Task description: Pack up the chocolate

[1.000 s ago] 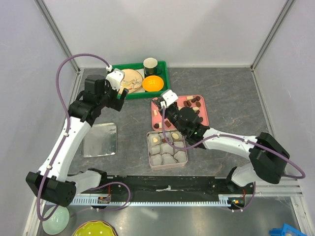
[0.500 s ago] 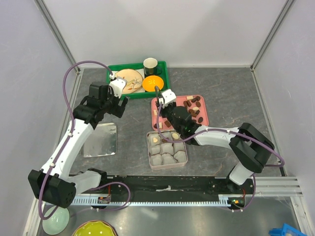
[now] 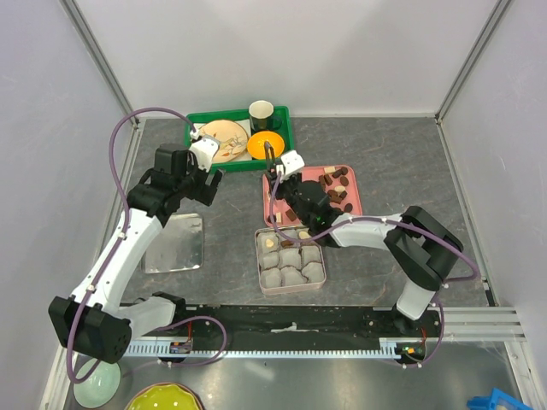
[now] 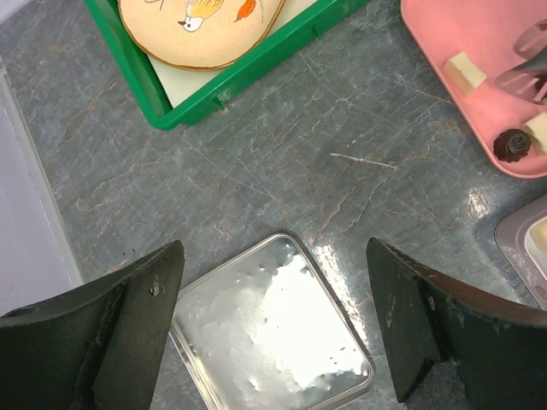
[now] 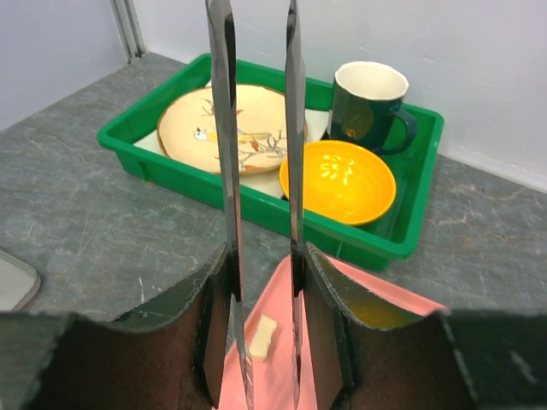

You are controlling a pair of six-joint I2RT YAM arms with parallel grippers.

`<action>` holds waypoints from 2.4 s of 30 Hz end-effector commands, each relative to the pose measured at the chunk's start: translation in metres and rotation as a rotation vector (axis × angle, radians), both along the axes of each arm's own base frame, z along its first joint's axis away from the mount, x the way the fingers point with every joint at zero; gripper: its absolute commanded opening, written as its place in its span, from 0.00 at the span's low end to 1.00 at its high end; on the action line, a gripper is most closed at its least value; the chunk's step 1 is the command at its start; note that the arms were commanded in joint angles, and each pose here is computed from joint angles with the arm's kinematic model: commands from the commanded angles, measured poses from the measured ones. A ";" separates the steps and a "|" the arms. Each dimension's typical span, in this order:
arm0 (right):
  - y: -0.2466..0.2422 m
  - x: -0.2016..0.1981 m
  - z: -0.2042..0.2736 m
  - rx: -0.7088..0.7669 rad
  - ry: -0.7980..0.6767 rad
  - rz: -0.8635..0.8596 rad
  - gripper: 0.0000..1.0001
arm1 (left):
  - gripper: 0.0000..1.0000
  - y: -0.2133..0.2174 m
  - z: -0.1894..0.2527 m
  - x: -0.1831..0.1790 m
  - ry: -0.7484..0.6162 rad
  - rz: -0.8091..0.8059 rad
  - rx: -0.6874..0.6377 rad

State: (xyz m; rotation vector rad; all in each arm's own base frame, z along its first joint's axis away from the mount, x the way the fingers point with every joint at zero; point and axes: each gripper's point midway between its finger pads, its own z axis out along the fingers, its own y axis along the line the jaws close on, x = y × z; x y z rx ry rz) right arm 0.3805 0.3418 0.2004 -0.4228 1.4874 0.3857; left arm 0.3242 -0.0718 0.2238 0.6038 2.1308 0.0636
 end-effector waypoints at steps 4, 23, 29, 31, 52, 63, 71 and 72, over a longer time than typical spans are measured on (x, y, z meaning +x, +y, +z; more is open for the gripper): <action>0.021 0.018 0.045 0.119 -0.095 0.032 0.44 | 0.94 0.000 0.011 0.003 -0.059 -0.002 -0.016; 0.022 0.045 0.026 0.131 -0.084 -0.009 0.44 | 0.94 0.008 0.002 -0.002 -0.056 0.003 0.017; 0.023 0.043 0.016 0.128 -0.066 -0.002 0.44 | 0.94 0.009 0.004 -0.002 -0.066 0.001 0.022; 0.023 0.041 0.016 0.157 -0.053 0.003 0.44 | 0.94 0.009 0.002 -0.002 -0.063 0.002 0.025; 0.006 0.039 -0.005 0.121 -0.021 -0.057 0.43 | 0.94 0.013 0.000 -0.006 -0.067 0.001 0.037; 0.000 0.037 -0.007 0.123 -0.016 -0.065 0.33 | 0.94 0.012 -0.003 -0.006 -0.060 -0.002 0.034; -0.005 0.010 0.057 0.161 -0.092 0.032 0.19 | 0.94 0.012 -0.005 -0.007 -0.056 -0.004 0.036; -0.006 0.005 0.059 0.149 -0.085 0.050 0.17 | 0.94 0.012 -0.006 -0.007 -0.056 -0.006 0.035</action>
